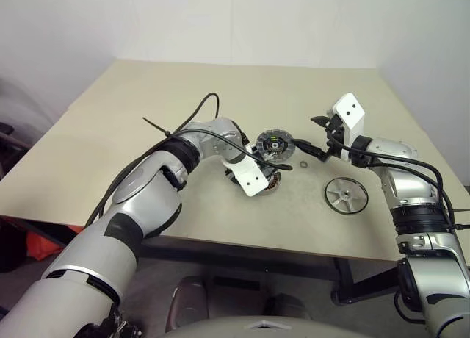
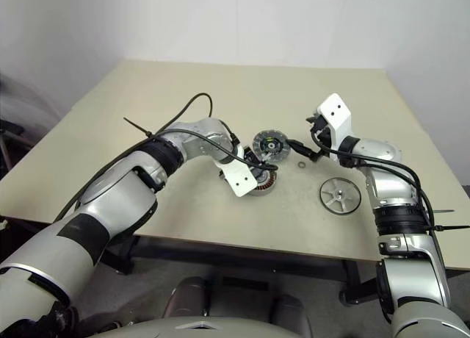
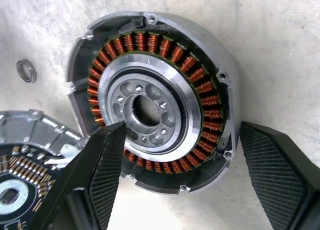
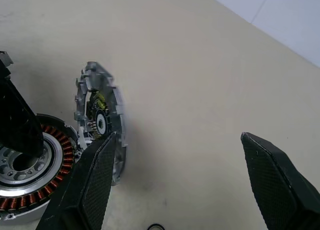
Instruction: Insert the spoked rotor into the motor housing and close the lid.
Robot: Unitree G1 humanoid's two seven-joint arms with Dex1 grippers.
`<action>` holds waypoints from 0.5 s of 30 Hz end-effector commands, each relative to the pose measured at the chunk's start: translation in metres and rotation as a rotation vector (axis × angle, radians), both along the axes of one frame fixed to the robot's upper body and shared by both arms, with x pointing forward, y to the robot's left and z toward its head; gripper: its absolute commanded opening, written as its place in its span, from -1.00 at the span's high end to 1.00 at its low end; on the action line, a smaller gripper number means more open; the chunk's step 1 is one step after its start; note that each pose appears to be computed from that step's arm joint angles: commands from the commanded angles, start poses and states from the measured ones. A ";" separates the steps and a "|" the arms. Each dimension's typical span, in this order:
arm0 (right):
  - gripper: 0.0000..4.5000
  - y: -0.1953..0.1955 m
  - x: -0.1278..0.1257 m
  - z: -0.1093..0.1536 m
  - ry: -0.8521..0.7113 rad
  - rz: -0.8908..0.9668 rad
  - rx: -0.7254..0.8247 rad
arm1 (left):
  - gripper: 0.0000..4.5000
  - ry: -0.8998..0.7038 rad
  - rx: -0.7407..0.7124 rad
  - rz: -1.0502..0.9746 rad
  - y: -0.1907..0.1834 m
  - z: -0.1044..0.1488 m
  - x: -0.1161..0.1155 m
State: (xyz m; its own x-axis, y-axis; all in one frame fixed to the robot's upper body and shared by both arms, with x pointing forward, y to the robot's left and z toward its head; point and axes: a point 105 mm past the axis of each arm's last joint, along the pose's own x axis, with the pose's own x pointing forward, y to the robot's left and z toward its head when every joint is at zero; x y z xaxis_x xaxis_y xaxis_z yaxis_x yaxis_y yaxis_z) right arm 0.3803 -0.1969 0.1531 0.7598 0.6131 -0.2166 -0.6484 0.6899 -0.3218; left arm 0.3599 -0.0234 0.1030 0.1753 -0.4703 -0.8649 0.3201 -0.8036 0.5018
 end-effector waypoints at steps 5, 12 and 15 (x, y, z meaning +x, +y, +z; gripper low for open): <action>-1.00 0.004 0.003 0.022 -0.076 0.015 0.020 | -0.67 0.103 -0.214 0.063 -0.010 0.049 -0.002; -1.00 0.002 0.004 0.021 -0.072 0.013 0.015 | -0.67 0.310 -0.360 0.207 0.013 0.079 -0.011; -1.00 0.003 0.005 0.021 -0.071 0.015 0.014 | -0.67 0.323 -0.388 0.254 0.024 0.084 -0.011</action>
